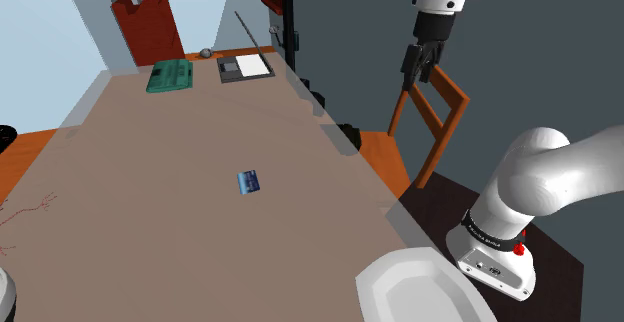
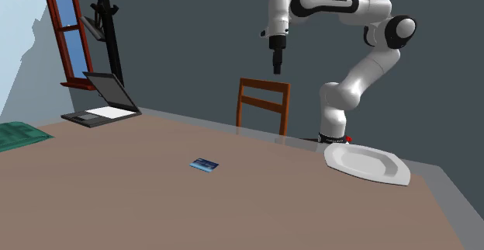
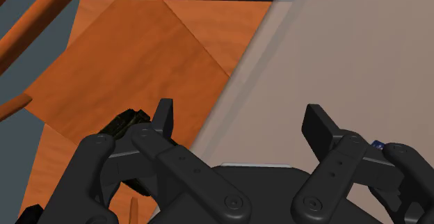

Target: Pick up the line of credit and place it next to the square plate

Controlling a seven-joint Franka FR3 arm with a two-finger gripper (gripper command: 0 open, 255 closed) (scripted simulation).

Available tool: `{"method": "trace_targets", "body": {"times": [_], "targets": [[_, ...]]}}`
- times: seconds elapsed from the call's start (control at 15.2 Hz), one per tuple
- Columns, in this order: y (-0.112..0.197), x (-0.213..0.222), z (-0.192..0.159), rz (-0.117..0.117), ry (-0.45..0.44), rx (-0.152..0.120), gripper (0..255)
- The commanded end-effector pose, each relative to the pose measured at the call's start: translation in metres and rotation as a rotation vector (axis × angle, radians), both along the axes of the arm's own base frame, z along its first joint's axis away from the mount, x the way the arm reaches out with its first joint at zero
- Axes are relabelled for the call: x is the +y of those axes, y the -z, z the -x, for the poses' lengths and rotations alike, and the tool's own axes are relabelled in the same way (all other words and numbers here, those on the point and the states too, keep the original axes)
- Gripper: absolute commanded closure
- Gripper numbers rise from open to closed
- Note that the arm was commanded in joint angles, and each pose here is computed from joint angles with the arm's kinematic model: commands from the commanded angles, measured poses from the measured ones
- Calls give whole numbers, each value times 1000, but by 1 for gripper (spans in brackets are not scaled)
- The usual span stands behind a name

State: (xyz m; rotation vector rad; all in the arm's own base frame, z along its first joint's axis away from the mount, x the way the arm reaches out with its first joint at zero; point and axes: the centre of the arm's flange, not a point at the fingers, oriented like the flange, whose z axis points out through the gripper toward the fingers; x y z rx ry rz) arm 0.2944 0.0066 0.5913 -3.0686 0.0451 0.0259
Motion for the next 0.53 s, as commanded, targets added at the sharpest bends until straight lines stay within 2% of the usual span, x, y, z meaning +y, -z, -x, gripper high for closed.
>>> {"method": "trace_targets", "body": {"times": [0.0, 0.46], "targets": [[0, 0, 0, 0, 0, 0, 0], [44, 83, -11, 39, 77, -105, 0]]}}
